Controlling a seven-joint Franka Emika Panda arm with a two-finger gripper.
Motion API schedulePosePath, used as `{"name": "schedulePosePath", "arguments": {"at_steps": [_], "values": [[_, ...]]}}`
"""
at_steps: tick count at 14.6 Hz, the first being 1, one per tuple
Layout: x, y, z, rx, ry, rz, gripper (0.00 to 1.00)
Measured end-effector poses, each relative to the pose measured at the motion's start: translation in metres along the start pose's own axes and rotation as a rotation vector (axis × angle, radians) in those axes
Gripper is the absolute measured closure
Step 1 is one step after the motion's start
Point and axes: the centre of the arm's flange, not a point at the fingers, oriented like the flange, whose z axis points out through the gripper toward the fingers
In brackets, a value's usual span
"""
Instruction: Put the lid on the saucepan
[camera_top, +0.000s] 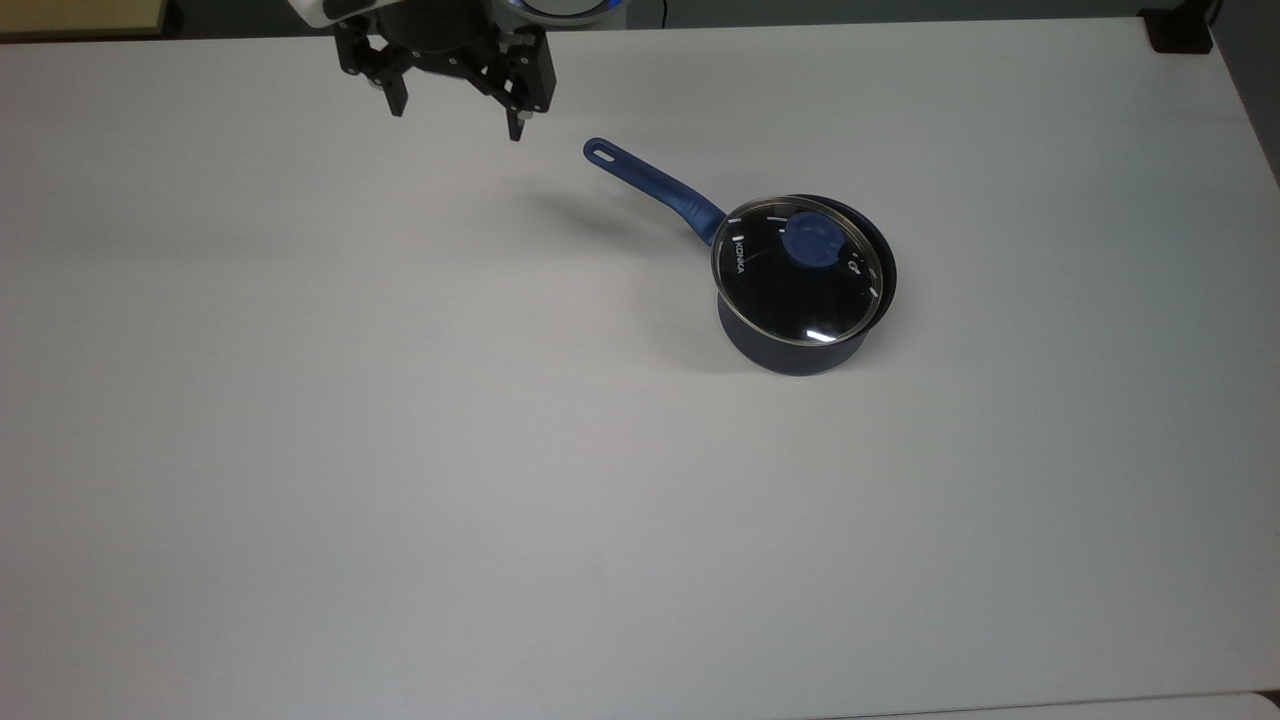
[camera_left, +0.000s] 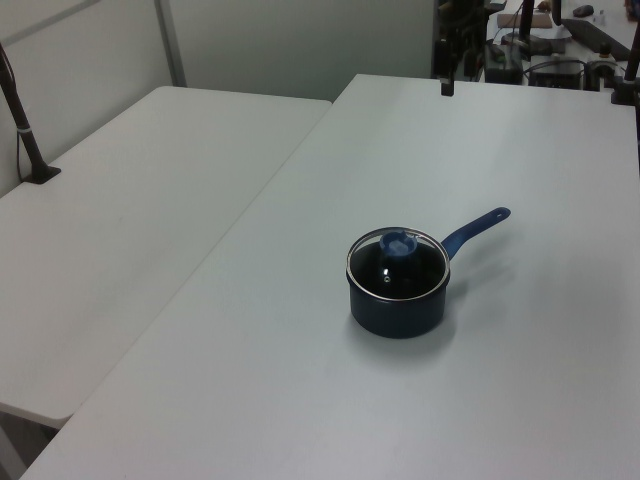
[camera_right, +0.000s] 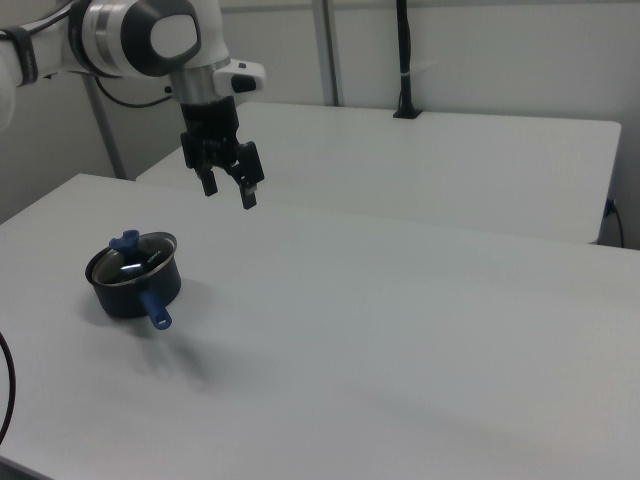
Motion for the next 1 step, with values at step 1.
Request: {"name": "schedulePosePath", "arguments": {"at_steps": [1], "values": [[-0.0001,0.0023,-0.0017,0.001,0.003,0.004,0.00]]}}
